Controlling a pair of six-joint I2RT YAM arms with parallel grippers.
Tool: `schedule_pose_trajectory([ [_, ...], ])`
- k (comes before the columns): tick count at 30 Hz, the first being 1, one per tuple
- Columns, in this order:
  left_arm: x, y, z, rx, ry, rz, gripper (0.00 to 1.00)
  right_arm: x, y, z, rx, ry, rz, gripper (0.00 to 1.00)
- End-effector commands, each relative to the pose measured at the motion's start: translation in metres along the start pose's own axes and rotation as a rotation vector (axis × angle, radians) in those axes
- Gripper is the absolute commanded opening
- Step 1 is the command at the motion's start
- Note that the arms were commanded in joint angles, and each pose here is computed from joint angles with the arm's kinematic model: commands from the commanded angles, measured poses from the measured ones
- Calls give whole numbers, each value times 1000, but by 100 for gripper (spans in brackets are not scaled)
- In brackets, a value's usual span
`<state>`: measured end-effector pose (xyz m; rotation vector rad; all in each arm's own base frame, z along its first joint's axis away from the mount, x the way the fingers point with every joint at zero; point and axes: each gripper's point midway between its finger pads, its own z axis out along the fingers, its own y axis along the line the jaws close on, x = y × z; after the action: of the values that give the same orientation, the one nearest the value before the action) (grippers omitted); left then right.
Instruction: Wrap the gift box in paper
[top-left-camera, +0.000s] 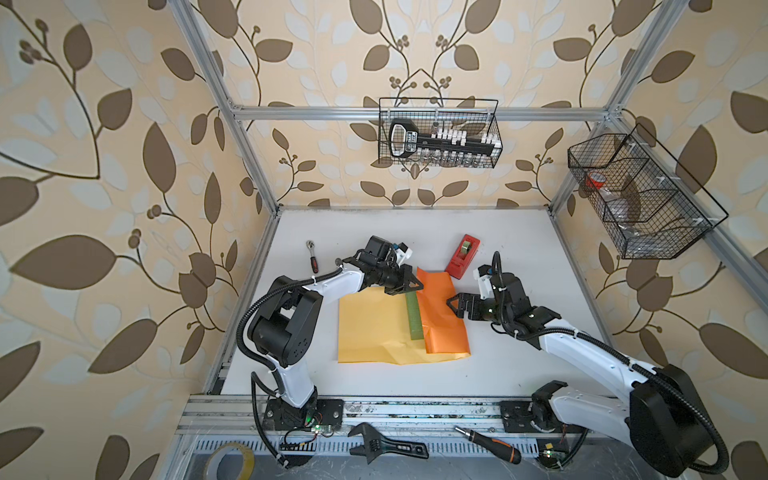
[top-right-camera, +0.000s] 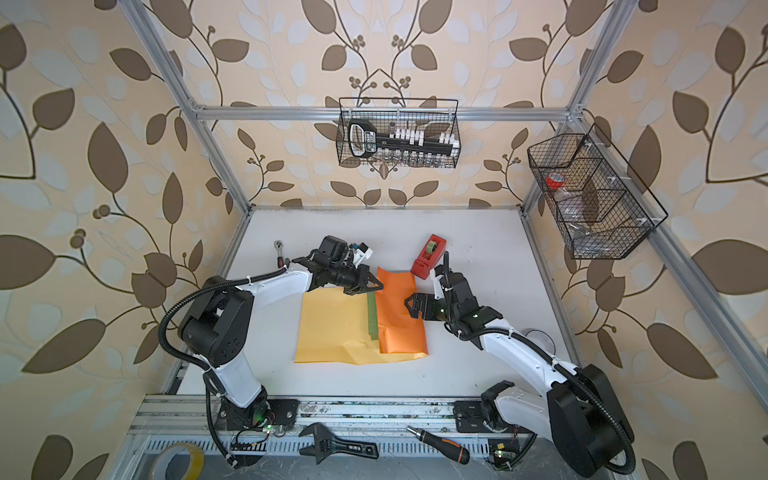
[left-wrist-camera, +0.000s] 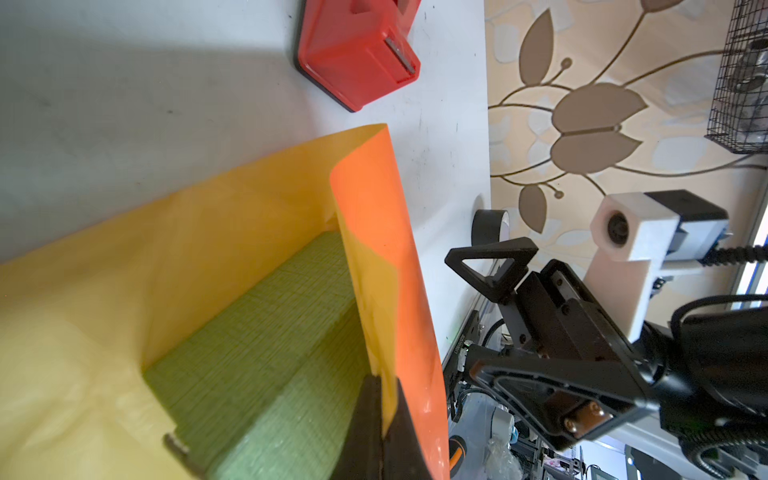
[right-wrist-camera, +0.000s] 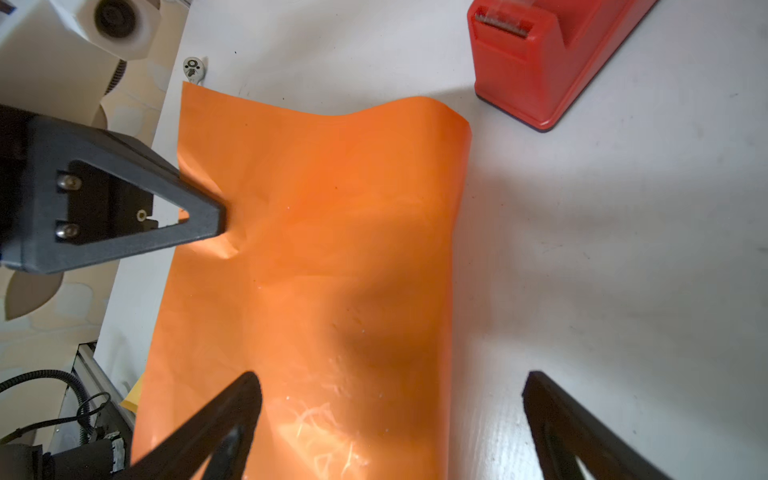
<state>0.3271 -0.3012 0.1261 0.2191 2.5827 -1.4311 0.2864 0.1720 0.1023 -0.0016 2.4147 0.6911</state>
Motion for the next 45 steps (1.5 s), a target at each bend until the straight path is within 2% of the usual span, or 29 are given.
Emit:
schedule_pose_trajectory([
  [1, 0, -12, -16, 18, -9, 71, 0, -17, 19, 5, -47, -37, -12, 100],
  [17, -1, 7, -27, -31, -24, 47, 0, 10, 11, 31, -33, 43, -14, 99],
  [26, -1, 12, -31, -56, -37, 42, 0, 16, 15, 33, -69, 52, 2, 98],
  [33, -1, 18, -32, -84, -42, 36, 0, 26, 8, 39, -43, 77, -1, 98],
  [39, -1, 27, -31, -118, -46, 10, 10, 42, -3, 45, -13, 106, 6, 96],
  [42, -2, 28, -34, -136, -67, 1, 18, 49, -7, 46, -2, 115, 10, 96],
  [45, 0, 34, -45, -193, -130, -24, 37, 53, -9, 47, 5, 118, 15, 95],
])
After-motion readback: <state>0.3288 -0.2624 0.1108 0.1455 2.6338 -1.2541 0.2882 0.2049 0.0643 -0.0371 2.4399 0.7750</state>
